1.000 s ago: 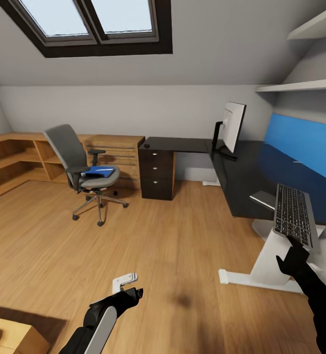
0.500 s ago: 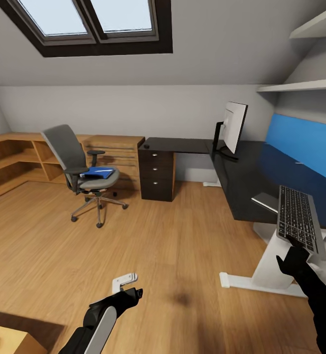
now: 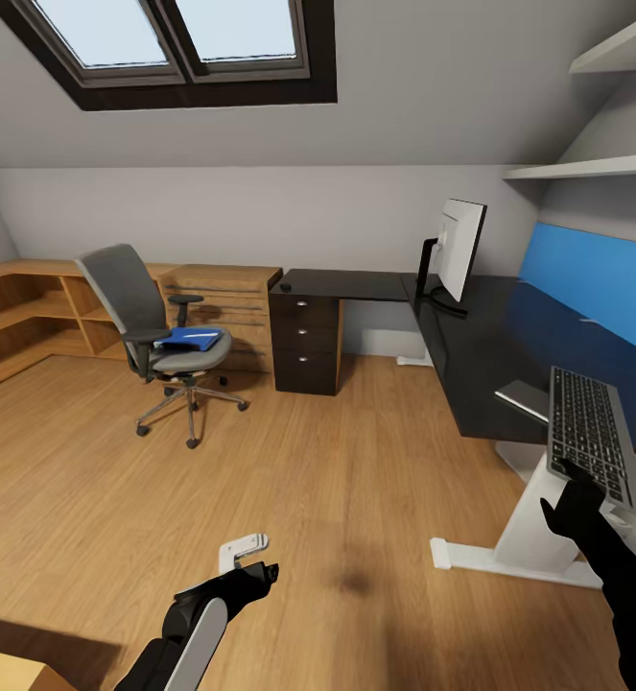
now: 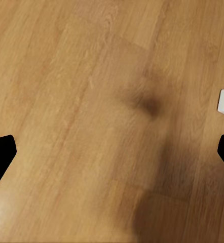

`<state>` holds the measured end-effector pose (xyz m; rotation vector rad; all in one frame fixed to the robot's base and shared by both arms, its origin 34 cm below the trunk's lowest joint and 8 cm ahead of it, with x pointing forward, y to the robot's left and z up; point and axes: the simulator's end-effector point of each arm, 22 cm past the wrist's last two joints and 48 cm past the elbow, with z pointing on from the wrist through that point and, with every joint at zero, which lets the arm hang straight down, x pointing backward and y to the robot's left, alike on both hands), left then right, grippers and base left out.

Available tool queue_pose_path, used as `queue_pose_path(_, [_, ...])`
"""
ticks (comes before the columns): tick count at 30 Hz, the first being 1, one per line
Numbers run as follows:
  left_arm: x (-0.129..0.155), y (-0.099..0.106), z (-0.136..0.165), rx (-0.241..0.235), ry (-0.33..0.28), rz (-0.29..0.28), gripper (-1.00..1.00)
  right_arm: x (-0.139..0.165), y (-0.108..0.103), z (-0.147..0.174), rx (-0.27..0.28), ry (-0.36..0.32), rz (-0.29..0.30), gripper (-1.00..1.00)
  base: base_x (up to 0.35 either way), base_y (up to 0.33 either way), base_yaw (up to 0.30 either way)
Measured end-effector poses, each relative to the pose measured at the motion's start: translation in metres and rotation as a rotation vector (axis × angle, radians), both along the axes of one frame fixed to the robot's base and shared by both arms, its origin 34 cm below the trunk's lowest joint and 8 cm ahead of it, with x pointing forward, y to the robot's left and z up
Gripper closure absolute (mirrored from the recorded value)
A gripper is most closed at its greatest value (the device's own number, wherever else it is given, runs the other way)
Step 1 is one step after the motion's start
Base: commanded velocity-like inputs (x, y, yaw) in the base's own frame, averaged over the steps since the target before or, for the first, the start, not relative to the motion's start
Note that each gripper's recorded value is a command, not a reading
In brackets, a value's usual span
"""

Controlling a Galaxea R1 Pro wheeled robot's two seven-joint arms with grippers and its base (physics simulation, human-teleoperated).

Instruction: In the bedroom, organize the workspace by keeping the computer under the desk, ensuring the monitor is on the desk, placing the keyboard on the desk next to the monitor, placing the mouse on the desk next to the keyboard, moving the folder from the swivel chair onto the desk next to the mouse, stacking the notebook on top of the folder with the pen on top of the notebook, and positioning the swivel chair next to the desk.

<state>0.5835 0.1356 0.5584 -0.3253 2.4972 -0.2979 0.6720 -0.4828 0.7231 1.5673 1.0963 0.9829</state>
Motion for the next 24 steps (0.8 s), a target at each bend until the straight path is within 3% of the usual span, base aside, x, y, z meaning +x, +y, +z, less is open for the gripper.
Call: queue_pose_path(24, [-0.004, -0.002, -0.007, 0.002, 0.017, -0.003, -1.0, 0.002, -0.002, 0.011, -0.016, -0.036, -0.006, -1.0, 0.005, 0.0, 0.0])
